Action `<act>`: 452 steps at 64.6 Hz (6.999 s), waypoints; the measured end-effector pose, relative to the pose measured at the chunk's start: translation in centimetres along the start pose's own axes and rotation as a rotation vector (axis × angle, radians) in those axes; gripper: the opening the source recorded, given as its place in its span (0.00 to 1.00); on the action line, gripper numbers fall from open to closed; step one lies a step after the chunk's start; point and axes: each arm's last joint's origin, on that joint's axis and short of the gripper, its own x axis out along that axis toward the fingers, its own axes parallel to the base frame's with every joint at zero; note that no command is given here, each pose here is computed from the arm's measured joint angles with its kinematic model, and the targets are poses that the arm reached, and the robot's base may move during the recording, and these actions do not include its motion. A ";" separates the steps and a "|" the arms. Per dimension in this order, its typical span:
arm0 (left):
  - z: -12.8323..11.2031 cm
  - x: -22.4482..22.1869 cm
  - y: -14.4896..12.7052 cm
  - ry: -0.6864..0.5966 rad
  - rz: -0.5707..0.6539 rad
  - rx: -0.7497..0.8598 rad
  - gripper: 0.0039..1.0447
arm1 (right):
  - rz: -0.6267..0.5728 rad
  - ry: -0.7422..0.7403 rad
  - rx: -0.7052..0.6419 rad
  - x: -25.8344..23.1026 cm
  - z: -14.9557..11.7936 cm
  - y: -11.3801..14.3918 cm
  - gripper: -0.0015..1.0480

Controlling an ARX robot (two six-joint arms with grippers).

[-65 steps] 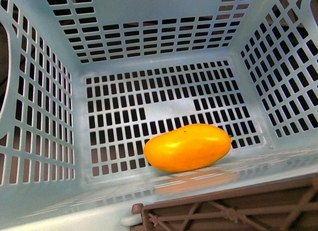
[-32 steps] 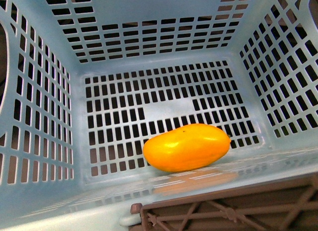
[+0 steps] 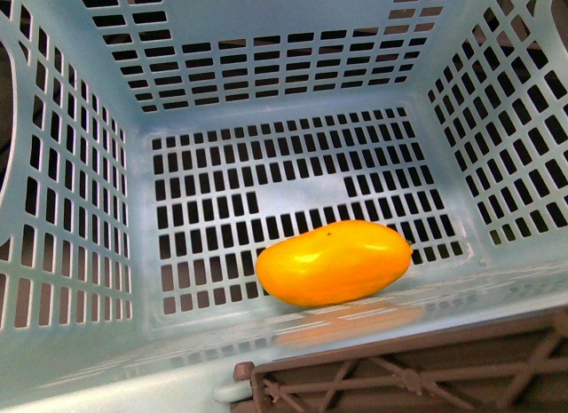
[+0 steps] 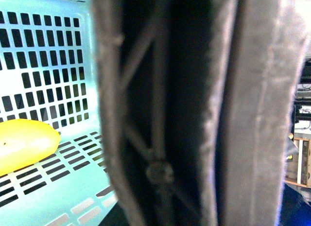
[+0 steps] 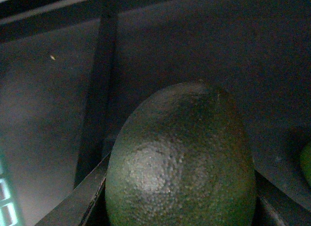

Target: Pick mango and avocado into basket

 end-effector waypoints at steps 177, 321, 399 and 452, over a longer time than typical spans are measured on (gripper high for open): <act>0.0 0.1 0.0 0.001 0.003 -0.002 0.12 | 0.041 -0.510 -0.255 -8.2 -6.5 10.8 0.02; 0.0 0.1 0.0 0.003 0.002 -0.001 0.12 | 0.026 -0.536 -0.252 -12.2 -10.1 9.7 0.79; 5.0 5.9 5.2 -0.307 0.098 -0.369 0.12 | 0.026 -0.536 -0.252 -12.2 -10.1 9.7 0.92; 10.5 11.3 19.7 -0.486 0.335 -0.808 0.12 | 0.027 -0.537 -0.252 -12.2 -10.1 9.7 0.92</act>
